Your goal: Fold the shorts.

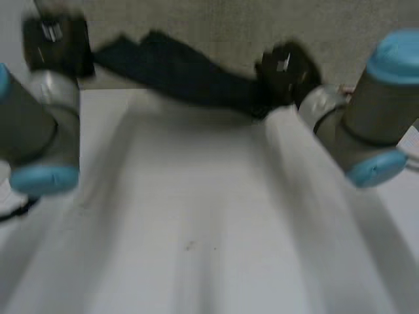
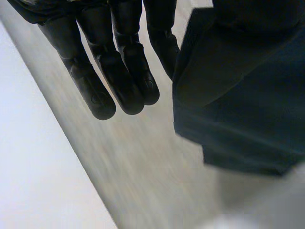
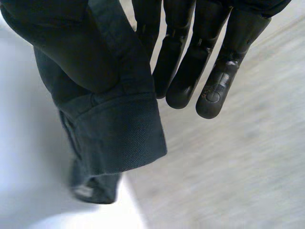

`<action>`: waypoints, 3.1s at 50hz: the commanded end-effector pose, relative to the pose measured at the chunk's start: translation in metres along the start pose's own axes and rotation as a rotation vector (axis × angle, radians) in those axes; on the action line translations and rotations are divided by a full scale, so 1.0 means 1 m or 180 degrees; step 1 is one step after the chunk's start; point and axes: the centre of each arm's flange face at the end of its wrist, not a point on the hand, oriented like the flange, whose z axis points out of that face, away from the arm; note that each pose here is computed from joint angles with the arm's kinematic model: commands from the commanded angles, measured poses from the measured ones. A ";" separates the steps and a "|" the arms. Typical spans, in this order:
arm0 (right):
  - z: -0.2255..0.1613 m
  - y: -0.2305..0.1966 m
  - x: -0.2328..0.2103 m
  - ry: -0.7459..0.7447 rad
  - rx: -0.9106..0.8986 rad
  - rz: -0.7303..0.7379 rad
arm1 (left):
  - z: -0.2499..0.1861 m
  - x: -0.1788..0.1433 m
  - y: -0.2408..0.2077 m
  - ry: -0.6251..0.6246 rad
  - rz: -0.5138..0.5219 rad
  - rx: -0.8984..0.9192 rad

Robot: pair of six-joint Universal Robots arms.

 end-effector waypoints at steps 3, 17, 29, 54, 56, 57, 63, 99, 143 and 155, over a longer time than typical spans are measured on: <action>-0.054 0.081 -0.104 -0.1239 -0.1105 0.0228 | -0.077 -0.001 0.113 0.0329 0.0264 -0.1254; -0.128 0.046 -0.090 -0.1539 -0.1508 0.0296 | -0.145 -0.012 0.084 0.0938 0.0291 -0.1616; -0.181 0.049 -0.106 -0.2081 -0.1919 0.0263 | -0.199 -0.019 0.095 0.1331 0.0864 -0.2188; -0.160 0.047 -0.047 -0.0843 -0.1176 0.0801 | -0.071 0.027 0.070 0.1530 0.1231 -0.0611; -0.159 0.050 -0.045 -0.0800 -0.1185 0.0854 | -0.060 0.038 0.076 0.1614 0.1203 -0.0565; -0.159 0.051 -0.044 -0.0793 -0.1188 0.0868 | -0.055 0.045 0.079 0.1668 0.1191 -0.0532; -0.164 0.056 -0.051 -0.0883 -0.1249 0.0962 | -0.015 0.085 0.111 0.2005 0.1101 -0.0319; -0.170 0.078 -0.063 -0.1081 -0.1433 0.1143 | 0.040 0.137 0.199 0.2343 0.1018 -0.0401; -0.166 0.083 -0.065 -0.0881 -0.1265 0.1222 | -0.019 0.070 0.062 0.1786 0.0154 -0.0106; -0.166 0.083 -0.066 -0.0876 -0.1269 0.1225 | -0.017 0.076 0.060 0.1821 0.0148 -0.0057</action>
